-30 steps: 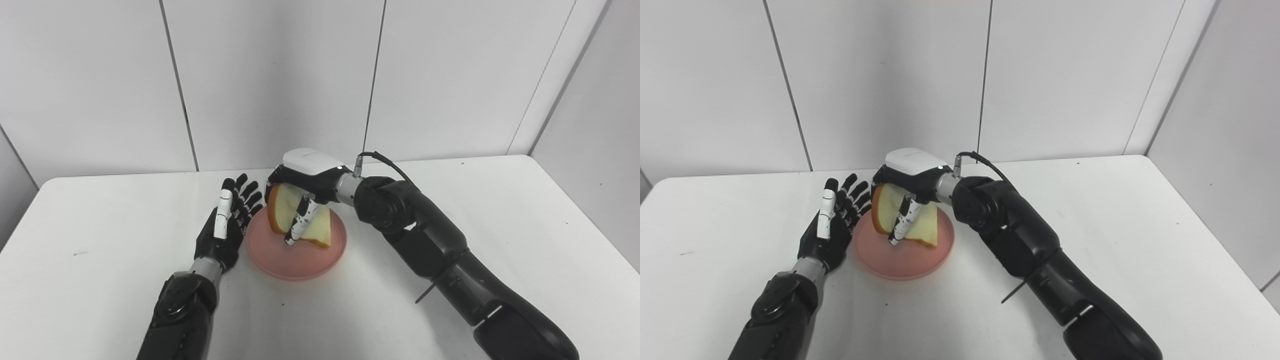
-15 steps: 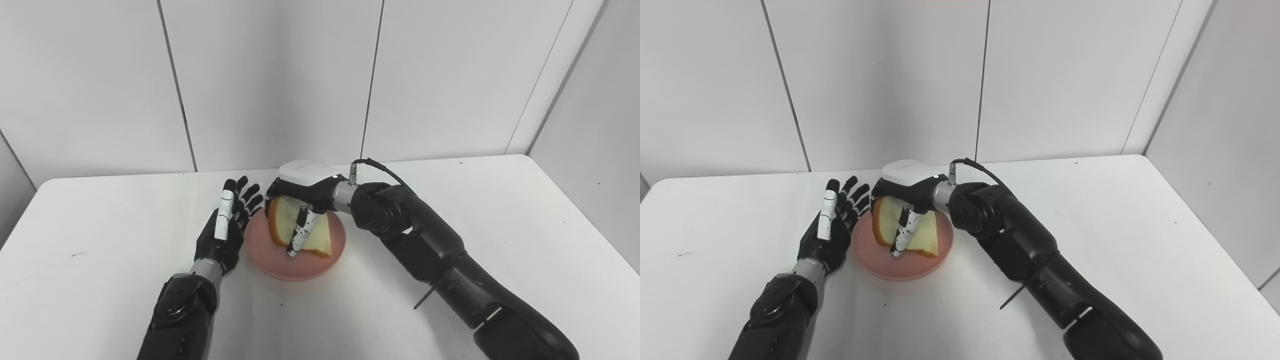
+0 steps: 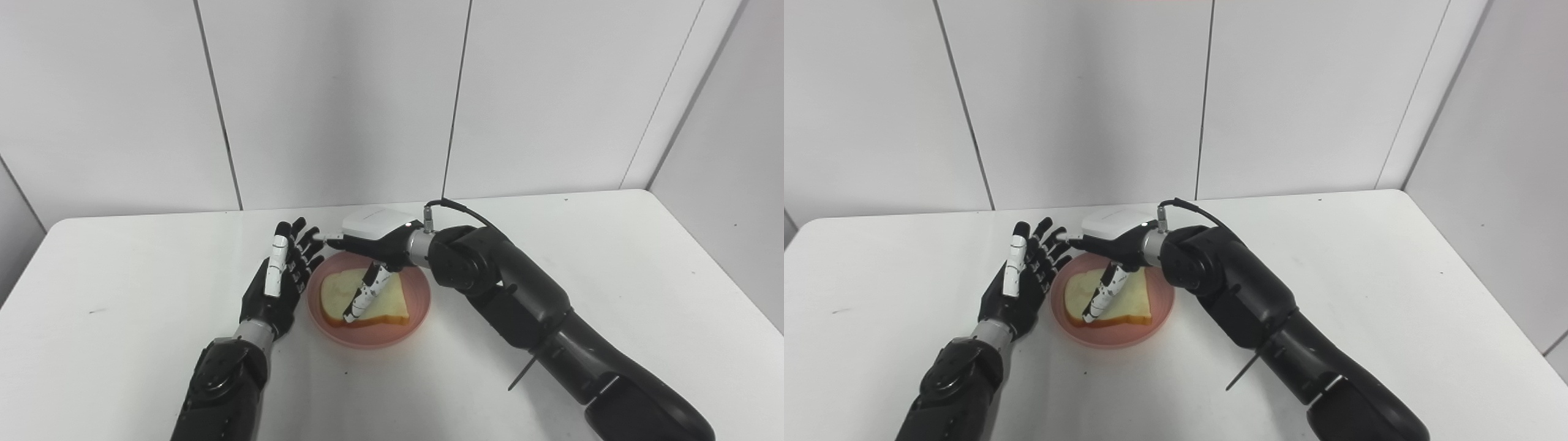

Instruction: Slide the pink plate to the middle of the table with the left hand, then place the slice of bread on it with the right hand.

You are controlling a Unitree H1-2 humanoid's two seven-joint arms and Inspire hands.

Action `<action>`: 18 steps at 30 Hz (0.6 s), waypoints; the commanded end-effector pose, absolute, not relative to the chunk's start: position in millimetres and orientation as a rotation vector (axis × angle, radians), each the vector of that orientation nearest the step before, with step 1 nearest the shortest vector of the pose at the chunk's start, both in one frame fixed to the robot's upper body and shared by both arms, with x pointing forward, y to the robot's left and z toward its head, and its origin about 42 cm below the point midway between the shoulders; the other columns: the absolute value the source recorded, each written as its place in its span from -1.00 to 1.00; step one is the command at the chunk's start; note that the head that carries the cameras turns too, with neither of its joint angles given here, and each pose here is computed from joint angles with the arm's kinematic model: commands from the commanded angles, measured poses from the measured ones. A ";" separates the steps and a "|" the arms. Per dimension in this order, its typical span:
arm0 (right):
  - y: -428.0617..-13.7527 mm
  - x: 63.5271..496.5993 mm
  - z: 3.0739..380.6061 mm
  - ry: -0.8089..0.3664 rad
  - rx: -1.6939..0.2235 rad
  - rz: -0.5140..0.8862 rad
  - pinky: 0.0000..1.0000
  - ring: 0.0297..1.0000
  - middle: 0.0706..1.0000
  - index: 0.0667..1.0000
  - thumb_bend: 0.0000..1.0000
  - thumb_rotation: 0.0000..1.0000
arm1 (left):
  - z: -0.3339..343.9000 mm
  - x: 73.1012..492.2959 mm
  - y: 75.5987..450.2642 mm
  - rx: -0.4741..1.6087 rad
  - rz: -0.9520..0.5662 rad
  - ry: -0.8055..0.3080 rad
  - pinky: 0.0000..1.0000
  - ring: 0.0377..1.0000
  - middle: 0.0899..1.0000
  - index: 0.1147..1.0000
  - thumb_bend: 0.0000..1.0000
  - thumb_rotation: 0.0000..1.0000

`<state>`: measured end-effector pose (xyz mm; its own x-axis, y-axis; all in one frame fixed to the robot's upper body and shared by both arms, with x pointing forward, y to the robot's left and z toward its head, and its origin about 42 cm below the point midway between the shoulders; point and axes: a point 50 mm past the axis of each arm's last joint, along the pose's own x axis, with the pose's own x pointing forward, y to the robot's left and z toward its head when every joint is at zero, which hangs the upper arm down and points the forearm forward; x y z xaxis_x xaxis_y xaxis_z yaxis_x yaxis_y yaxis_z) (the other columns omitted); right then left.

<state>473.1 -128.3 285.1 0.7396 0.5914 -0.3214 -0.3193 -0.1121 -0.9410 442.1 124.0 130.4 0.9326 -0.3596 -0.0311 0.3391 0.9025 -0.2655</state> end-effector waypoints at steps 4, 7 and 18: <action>-122.7 476.0 317.2 -0.307 -1.523 0.718 0.82 1.00 1.00 1.00 1.00 0.05 | 85.6 418.4 128.3 -0.249 -0.323 0.297 0.90 0.91 0.90 0.92 0.59 0.87; -122.5 475.1 316.5 -0.305 -1.526 0.722 0.83 1.00 1.00 1.00 1.00 0.04 | 85.4 418.2 129.1 -0.243 -0.328 0.296 0.91 0.91 0.91 0.93 0.59 0.89; -123.9 468.9 337.5 -0.317 -1.501 0.711 0.98 1.00 1.00 1.00 1.00 0.04 | 84.5 419.2 131.0 -0.246 -0.309 0.295 0.90 0.90 0.90 0.94 0.60 0.86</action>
<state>465.0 -124.9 298.7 0.7343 0.6014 -0.3149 -0.3076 -0.1188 -0.9441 439.1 124.6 130.9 0.9364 -0.3493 -0.0354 0.3281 0.9064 -0.2659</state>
